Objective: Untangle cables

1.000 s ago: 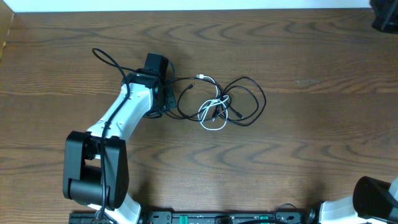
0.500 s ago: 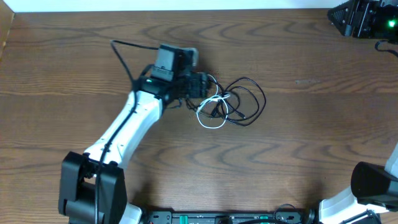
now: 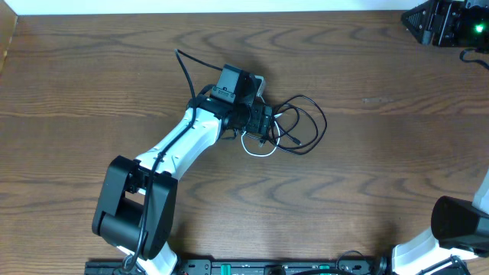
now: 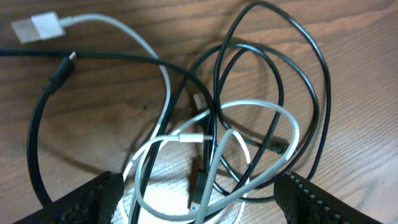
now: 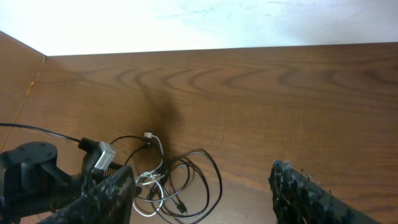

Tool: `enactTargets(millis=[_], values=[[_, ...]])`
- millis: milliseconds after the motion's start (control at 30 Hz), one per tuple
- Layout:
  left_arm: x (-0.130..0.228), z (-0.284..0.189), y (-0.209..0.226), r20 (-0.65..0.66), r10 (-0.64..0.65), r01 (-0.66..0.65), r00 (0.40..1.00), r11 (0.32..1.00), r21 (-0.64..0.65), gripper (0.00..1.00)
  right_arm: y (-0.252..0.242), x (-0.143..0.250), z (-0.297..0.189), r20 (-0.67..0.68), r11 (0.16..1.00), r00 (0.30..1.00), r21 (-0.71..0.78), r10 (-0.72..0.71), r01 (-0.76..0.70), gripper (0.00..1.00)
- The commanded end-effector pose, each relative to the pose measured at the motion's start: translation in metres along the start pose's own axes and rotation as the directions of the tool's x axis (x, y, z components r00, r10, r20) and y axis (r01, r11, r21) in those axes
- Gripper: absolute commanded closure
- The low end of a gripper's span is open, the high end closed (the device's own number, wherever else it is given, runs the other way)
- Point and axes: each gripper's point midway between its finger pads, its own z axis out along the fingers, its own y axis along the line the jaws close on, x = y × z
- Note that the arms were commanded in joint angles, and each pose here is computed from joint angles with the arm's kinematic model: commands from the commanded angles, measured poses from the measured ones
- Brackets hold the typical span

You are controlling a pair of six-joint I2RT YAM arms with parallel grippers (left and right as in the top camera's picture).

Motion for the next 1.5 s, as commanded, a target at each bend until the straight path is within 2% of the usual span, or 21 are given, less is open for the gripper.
enactTargets(millis=[0, 100, 200, 300, 367, 500, 567, 667, 800, 1067, 1233, 1333, 1367, 1400, 1467], values=[[-0.021, -0.015, 0.001, 0.06, 0.053, -0.052, 0.997, 0.999, -0.014, 0.2, -0.001, 0.005, 0.006, -0.024, 1.0, 1.0, -0.004, -0.004, 0.004, 0.34], [-0.049, -0.051, 0.007, 0.165, 0.05, -0.043, 0.985, 0.998, -0.042, 0.21, -0.001, 0.008, 0.005, -0.036, 1.0, 0.999, -0.001, -0.007, 0.007, 0.34], [-0.061, -0.097, 0.037, 0.25, 0.026, 0.028, 0.968, 0.978, -0.207, 0.21, -0.002, 0.011, 0.005, -0.047, 1.0, 0.999, 0.006, 0.0, 0.0, 0.34], [-0.051, -0.136, 0.062, 0.266, 0.009, 0.087, 0.964, 0.934, -0.347, 0.21, -0.002, 0.013, 0.005, -0.055, 1.0, 0.998, 0.006, 0.005, -0.005, 0.34], [-0.032, -0.145, 0.069, 0.196, 0.025, 0.056, 0.98, 0.916, -0.397, 0.21, -0.002, 0.013, 0.005, -0.055, 1.0, 0.998, 0.006, 0.005, -0.005, 0.33], [0.0, -0.131, 0.07, 0.055, -0.013, 0.034, 0.998, 0.913, -0.407, 0.21, -0.002, 0.013, 0.005, -0.055, 1.0, 0.998, 0.006, 0.005, -0.005, 0.33], [0.0, -0.124, 0.063, 0.044, -0.002, 0.018, 0.999, 0.924, -0.382, 0.21, -0.002, 0.013, 0.005, -0.055, 1.0, 0.998, 0.006, 0.005, -0.005, 0.33], [-0.027, -0.105, 0.017, 0.124, 0.11, -0.081, 0.986, 0.972, -0.219, 0.21, -0.001, 0.014, 0.005, -0.059, 1.0, 0.998, 0.004, 0.006, -0.006, 0.33], [-0.049, -0.08, -0.015, 0.184, 0.227, -0.197, 0.956, 0.966, -0.168, 0.21, -0.001, 0.016, 0.005, -0.066, 1.0, 0.998, 0.004, 0.011, -0.01, 0.33], [-0.007, 0.002, -0.008, -0.034, 0.305, -0.306, 0.952, 0.942, -0.14, 0.21, -0.001, 0.017, 0.005, -0.069, 1.0, 0.998, 0.004, 0.012, -0.012, 0.32], [0.006, 0.021, 0.0, -0.089, 0.297, -0.307, 0.951, 0.942, -0.136, 0.21, -0.002, 0.017, 0.005, -0.071, 1.0, 0.997, 0.011, 0.014, -0.013, 0.32], [0.004, 0.021, -0.001, -0.083, 0.298, -0.307, 0.951, 0.942, -0.137, 0.35, -0.003, 0.018, 0.005, -0.073, 1.0, 0.997, 0.013, 0.015, -0.014, 0.32], [0.004, 0.021, -0.001, -0.082, 0.298, -0.307, 0.951, 0.942, -0.137, 0.45, -0.003, 0.018, 0.005, -0.073, 1.0, 0.997, 0.013, 0.015, -0.014, 0.32], [0.004, 0.02, -0.001, -0.079, 0.298, -0.307, 0.951, 0.942, -0.136, 0.63, -0.003, 0.018, 0.005, -0.073, 1.0, 0.997, 0.013, 0.015, -0.014, 0.31], [-0.002, 0.012, -0.004, -0.056, 0.299, -0.304, 0.953, 0.942, -0.138, 0.89, -0.002, 0.018, 0.005, -0.073, 1.0, 0.997, 0.012, 0.015, -0.014, 0.31]])
